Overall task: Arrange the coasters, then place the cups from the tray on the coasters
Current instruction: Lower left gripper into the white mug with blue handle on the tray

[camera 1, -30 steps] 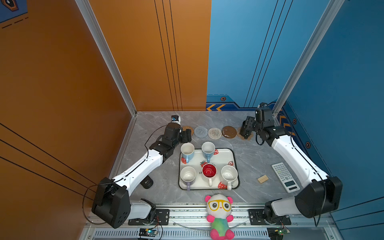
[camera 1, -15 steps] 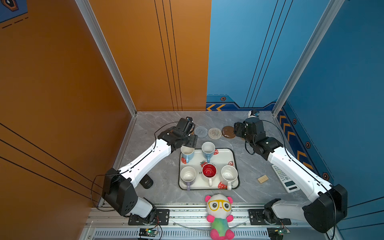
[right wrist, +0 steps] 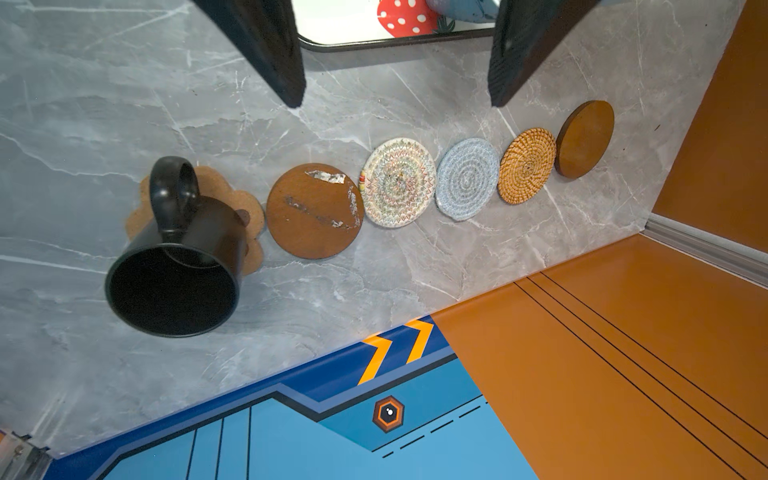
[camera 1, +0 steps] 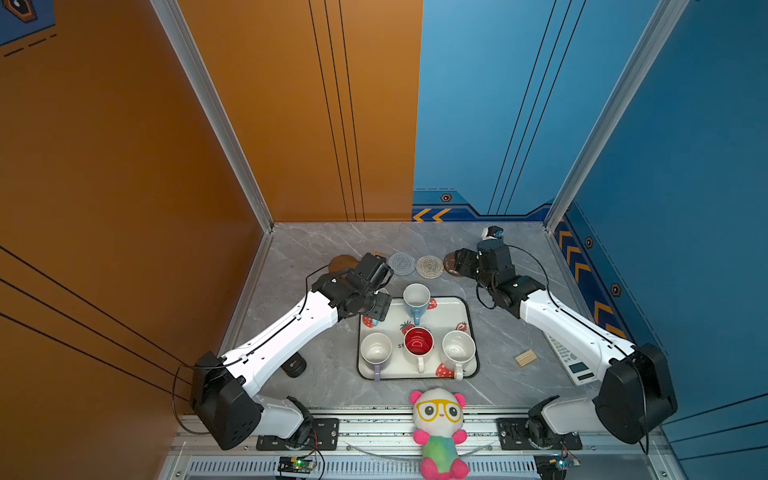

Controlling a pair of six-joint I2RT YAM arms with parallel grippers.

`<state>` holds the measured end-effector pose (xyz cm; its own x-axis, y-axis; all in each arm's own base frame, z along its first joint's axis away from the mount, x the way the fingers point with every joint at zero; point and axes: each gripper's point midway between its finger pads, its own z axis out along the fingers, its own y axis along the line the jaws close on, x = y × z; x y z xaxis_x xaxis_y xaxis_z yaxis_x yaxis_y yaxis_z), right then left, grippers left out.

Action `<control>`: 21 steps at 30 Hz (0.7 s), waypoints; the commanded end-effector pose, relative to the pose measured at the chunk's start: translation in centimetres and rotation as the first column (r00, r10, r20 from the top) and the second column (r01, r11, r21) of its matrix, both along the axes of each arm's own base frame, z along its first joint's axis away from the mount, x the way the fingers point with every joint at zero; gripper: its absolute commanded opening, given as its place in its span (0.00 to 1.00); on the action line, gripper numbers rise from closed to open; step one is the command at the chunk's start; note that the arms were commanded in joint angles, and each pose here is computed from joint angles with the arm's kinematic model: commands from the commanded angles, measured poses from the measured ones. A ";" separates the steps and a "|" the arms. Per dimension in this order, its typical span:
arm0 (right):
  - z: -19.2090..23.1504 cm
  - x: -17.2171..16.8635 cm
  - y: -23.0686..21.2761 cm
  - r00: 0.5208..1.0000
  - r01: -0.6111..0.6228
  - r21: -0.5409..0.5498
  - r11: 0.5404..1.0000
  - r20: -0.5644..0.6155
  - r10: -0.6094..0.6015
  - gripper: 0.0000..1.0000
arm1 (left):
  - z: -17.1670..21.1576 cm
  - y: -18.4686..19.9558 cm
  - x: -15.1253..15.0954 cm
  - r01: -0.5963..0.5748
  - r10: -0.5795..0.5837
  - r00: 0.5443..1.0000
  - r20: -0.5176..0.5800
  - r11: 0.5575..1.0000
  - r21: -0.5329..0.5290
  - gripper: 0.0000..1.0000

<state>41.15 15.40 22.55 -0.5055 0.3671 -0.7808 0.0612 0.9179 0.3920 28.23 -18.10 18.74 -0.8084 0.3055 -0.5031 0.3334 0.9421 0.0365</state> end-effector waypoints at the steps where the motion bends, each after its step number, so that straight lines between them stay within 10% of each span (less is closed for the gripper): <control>1: 0.1 0.3 1.0 1.000 -0.026 0.046 0.999 0.018 0.025 0.68 | -1.2 0.8 -1.5 -0.022 0.022 0.999 -0.050 1.000 0.011 0.74; 21: -0.9 0.6 0.3 1.000 -0.012 0.046 0.999 -0.005 0.012 0.69 | -5.9 -0.5 -0.7 -0.161 0.156 0.984 -0.085 0.986 -0.053 0.63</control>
